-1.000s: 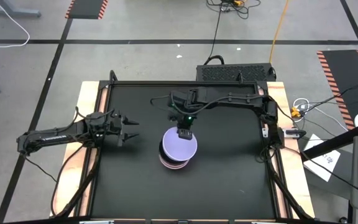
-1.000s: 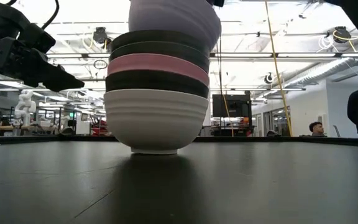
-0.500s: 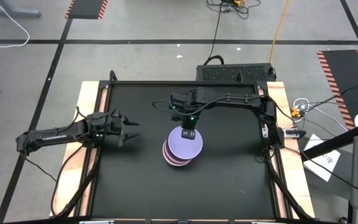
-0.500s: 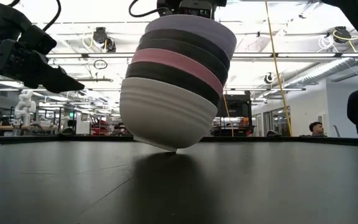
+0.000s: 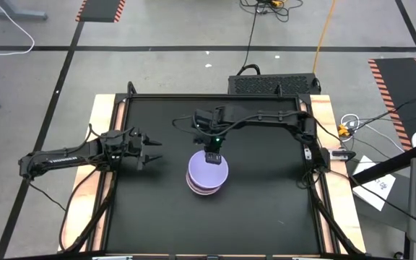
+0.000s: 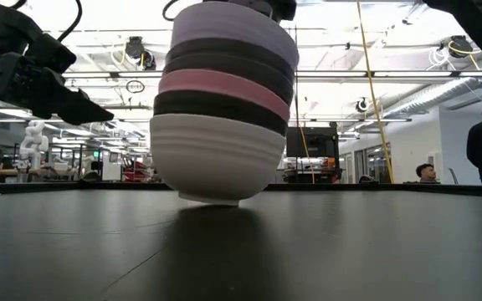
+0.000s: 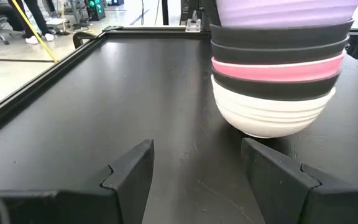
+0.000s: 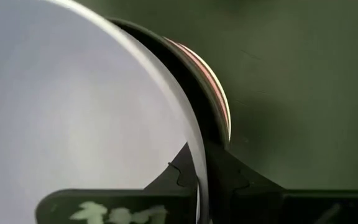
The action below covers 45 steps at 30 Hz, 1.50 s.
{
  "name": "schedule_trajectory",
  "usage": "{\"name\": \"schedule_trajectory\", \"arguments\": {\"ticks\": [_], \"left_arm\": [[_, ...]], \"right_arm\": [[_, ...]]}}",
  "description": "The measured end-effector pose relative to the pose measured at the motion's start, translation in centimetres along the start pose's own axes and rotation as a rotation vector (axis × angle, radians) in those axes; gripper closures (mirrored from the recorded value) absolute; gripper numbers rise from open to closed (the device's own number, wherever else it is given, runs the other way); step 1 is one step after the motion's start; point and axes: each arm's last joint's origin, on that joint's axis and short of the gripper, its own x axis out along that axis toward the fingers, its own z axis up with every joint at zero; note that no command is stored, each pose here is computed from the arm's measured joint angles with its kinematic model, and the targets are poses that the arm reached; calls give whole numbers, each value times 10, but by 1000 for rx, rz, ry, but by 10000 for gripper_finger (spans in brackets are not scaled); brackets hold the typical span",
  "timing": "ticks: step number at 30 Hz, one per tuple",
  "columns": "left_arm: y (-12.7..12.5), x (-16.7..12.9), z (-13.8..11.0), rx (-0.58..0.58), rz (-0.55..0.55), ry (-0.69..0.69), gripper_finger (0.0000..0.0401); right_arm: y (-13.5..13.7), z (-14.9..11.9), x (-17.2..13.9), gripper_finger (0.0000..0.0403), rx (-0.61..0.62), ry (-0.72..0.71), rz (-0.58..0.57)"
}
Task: Nest bowls inside each other
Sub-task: Stack the purple bowl on top of the black bowl
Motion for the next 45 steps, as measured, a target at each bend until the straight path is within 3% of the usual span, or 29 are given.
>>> {"name": "schedule_trajectory", "arguments": {"ticks": [8, 14, 21, 36, 45], "left_arm": [[0, 0, 0, -1, 0, 5, 155], [0, 0, 0, -1, 1, 4, 155], [0, 0, 0, -1, 1, 4, 155], [0, 0, 0, -10, 1, 4, 155], [0, 0, 0, -18, 1, 4, 155]], "right_arm": [[-8, -2, 26, 399, 11, 78, 37], [4, -7, 19, 399, 2, 121, -71], [28, -5, 8, 399, -57, 59, -131], [39, -12, 12, 399, 3, 127, -124], [40, -8, 12, 399, -9, 83, -140]]}}
